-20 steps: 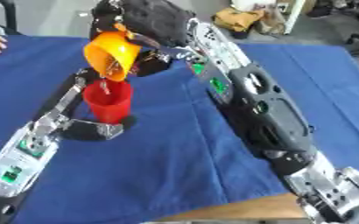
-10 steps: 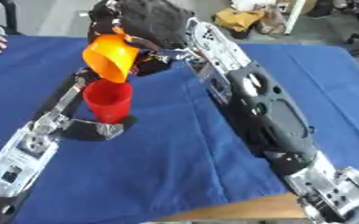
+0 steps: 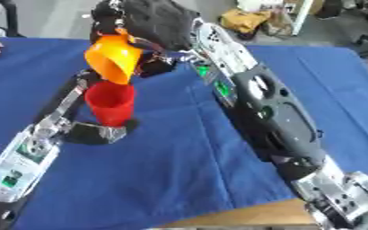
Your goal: Pour the contents of one cup into another cup.
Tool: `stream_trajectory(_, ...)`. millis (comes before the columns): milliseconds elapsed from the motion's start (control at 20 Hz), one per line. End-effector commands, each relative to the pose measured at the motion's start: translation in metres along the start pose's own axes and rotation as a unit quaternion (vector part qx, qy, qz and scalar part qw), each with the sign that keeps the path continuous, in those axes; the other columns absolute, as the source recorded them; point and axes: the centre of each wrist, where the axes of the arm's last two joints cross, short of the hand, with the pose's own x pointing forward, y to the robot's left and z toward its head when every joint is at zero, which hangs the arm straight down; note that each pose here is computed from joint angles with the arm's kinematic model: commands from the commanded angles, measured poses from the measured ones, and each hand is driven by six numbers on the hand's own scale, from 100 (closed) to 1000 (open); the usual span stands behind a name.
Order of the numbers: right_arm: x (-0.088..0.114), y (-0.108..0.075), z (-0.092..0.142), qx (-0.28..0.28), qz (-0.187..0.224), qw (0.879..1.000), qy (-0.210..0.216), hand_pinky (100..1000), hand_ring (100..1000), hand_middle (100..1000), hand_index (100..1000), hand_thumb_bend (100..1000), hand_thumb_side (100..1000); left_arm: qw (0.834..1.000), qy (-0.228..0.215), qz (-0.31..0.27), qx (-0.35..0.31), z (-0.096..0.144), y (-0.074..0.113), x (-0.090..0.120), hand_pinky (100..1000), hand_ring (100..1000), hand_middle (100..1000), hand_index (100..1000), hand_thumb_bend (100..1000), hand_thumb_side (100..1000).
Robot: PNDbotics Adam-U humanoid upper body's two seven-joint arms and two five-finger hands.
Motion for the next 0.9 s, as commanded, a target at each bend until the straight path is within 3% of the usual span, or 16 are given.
stream_trajectory(50, -0.009, -0.01, 0.006, -0.036, -0.025, 0.998, 0.038, 460, 376, 323, 520, 100, 100, 1.0, 0.003, -0.017, 0.016, 0.0, 0.009, -0.003, 122, 361, 412, 704, 373, 176)
stream_trajectory(200, -0.011, -0.01, 0.017, -0.067, -0.08, 0.991, 0.079, 426, 350, 293, 500, 100, 100, 0.999, 0.023, -0.031, 0.036, 0.007, 0.01, -0.015, 131, 365, 413, 704, 465, 223)
stream_trajectory(650, 0.0, -0.021, 0.04, -0.136, -0.203, 0.96, 0.139, 384, 321, 264, 474, 100, 113, 0.978, 0.114, -0.11, 0.138, 0.042, 0.01, -0.073, 189, 386, 431, 714, 553, 267)
stream_trajectory(750, 0.003, -0.021, 0.047, -0.146, -0.225, 0.951, 0.153, 377, 317, 259, 469, 100, 116, 0.973, 0.13, -0.124, 0.148, 0.052, 0.008, -0.083, 219, 408, 454, 732, 656, 312)
stream_trajectory(900, 0.006, -0.02, 0.056, -0.156, -0.254, 0.939, 0.172, 369, 311, 253, 463, 100, 116, 0.967, 0.145, -0.137, 0.16, 0.062, 0.006, -0.093, 331, 482, 521, 781, 1000, 409)
